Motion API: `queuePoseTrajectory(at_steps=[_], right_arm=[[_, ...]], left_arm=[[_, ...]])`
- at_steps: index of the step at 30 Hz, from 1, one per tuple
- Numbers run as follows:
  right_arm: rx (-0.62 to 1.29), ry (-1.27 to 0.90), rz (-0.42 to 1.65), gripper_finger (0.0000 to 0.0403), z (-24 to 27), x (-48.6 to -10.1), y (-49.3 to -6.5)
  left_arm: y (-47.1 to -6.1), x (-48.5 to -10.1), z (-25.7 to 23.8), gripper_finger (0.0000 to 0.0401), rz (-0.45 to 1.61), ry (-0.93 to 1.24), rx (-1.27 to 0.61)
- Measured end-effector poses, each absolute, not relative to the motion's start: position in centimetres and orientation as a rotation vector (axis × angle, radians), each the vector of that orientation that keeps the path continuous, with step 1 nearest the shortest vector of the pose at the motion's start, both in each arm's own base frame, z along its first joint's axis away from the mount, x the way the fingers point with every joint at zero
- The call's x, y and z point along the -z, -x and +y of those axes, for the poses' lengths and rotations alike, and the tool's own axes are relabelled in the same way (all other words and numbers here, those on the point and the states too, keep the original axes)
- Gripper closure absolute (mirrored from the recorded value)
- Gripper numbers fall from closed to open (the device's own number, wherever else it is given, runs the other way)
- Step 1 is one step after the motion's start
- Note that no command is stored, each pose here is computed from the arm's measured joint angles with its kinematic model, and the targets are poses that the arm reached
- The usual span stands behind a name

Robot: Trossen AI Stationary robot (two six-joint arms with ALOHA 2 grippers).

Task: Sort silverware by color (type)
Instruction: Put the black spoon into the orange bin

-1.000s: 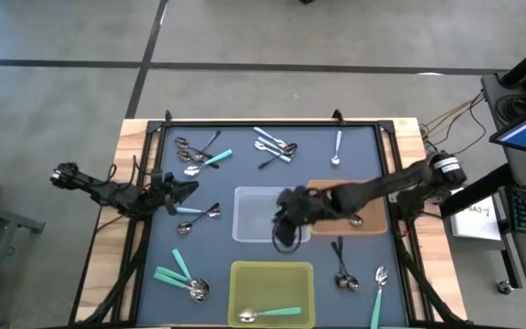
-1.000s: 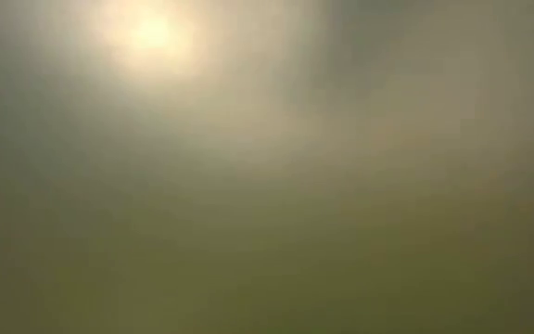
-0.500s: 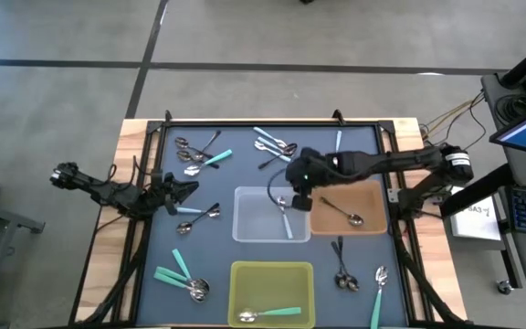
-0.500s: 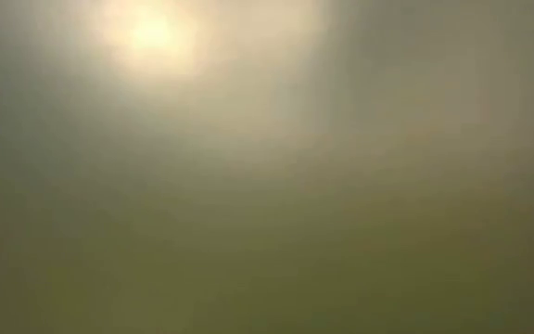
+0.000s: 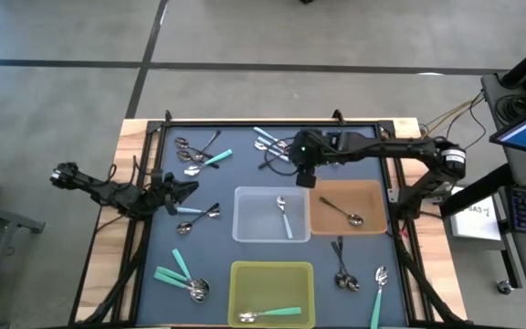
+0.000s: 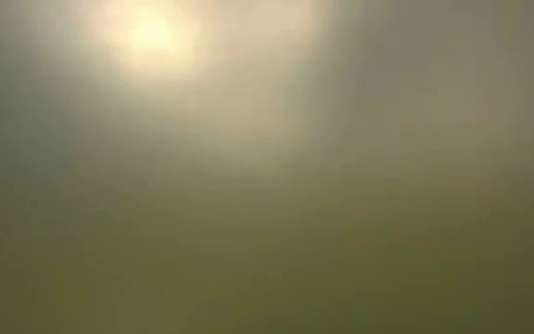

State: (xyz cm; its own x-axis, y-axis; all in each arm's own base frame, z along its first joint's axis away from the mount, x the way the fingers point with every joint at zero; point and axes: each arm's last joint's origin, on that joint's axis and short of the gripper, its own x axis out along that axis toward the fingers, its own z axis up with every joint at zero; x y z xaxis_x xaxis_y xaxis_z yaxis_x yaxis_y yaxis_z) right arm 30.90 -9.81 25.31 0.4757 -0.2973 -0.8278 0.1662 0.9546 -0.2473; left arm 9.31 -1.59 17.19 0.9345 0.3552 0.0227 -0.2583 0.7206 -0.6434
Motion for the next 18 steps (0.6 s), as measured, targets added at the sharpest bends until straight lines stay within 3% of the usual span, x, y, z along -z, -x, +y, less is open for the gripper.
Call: queuePoseTrajectory(at_steps=[7,14,18], right_arm=[[0.386,0.047,1.055,0.0261,-12.8,-25.1,-29.6],[0.165,0.234,1.04,0.0272,-13.2,-25.1,-29.6],[0.152,0.311,0.991,0.0269,-13.4,-24.9,-30.0]], left_arm=[[-9.3,-17.2,-1.6,0.0361,-0.148,0.687,-0.34],[-9.3,-17.2,-1.6,0.0361,-0.148,0.687,-0.34],[-9.3,-17.2,-1.6,0.0361,-0.148,0.687,-0.34]])
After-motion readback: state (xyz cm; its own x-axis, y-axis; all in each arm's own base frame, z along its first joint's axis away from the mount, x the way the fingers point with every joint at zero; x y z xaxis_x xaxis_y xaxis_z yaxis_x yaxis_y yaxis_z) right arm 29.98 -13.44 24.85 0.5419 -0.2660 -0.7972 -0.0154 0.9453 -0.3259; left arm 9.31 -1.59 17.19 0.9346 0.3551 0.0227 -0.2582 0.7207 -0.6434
